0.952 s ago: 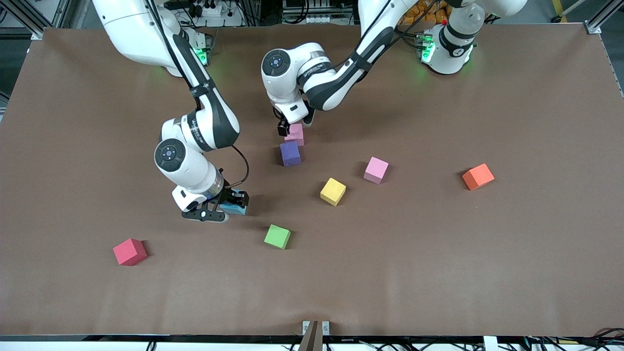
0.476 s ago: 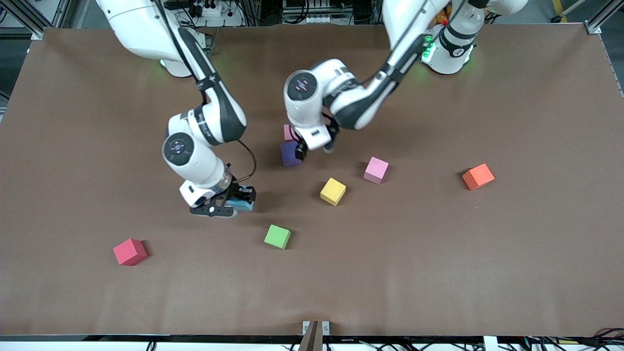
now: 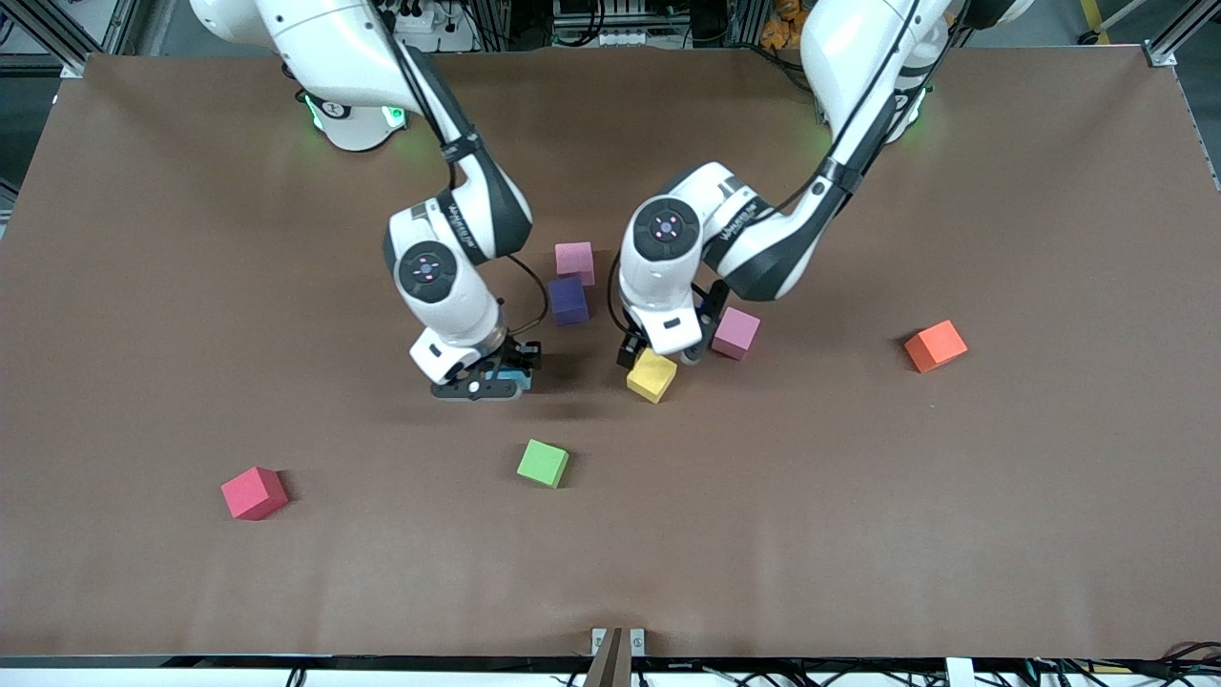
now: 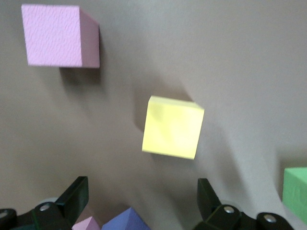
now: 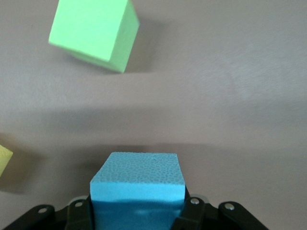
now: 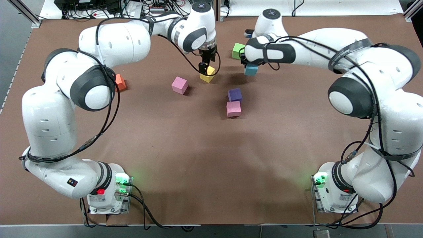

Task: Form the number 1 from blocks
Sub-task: 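Grasp the yellow block with the left gripper while the right gripper carries cyan, then place the cyan block beside the purple block with the right gripper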

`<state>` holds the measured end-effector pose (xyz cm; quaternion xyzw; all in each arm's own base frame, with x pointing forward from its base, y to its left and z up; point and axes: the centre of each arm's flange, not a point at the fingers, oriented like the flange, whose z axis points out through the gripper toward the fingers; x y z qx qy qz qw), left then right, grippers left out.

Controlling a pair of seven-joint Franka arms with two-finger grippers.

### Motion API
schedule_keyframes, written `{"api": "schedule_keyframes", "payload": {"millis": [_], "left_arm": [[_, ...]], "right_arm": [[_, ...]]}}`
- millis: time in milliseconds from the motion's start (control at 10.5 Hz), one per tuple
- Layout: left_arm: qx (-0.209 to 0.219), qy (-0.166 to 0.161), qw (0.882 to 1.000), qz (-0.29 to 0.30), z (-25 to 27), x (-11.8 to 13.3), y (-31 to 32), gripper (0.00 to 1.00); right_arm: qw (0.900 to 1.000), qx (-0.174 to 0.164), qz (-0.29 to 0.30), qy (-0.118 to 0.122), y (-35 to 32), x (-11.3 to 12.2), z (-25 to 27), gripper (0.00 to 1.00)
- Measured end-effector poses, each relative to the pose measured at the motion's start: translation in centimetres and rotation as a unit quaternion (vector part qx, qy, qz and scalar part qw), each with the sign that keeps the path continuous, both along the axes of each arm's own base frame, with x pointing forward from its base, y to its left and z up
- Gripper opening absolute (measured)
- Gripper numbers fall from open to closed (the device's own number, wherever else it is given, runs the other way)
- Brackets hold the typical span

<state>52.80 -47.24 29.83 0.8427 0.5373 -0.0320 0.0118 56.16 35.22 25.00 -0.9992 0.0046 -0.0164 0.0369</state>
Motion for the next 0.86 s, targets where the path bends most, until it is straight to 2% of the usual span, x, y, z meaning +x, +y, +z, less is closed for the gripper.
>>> {"api": "schedule_keyframes", "payload": {"millis": [381, 857], "left_arm": [[-0.001, 0.005, 1.000, -0.016, -1.7, 2.3, 1.7, 1.00], [-0.005, 0.004, 1.000, -0.006, -3.0, 4.1, 1.8, 1.00]], "right_arm": [[1.000, -0.012, -0.005, -0.003, 3.9, 0.4, 0.4, 0.57], [1.000, -0.010, 0.008, 0.018, 8.3, -3.0, -2.4, 0.57]]}}
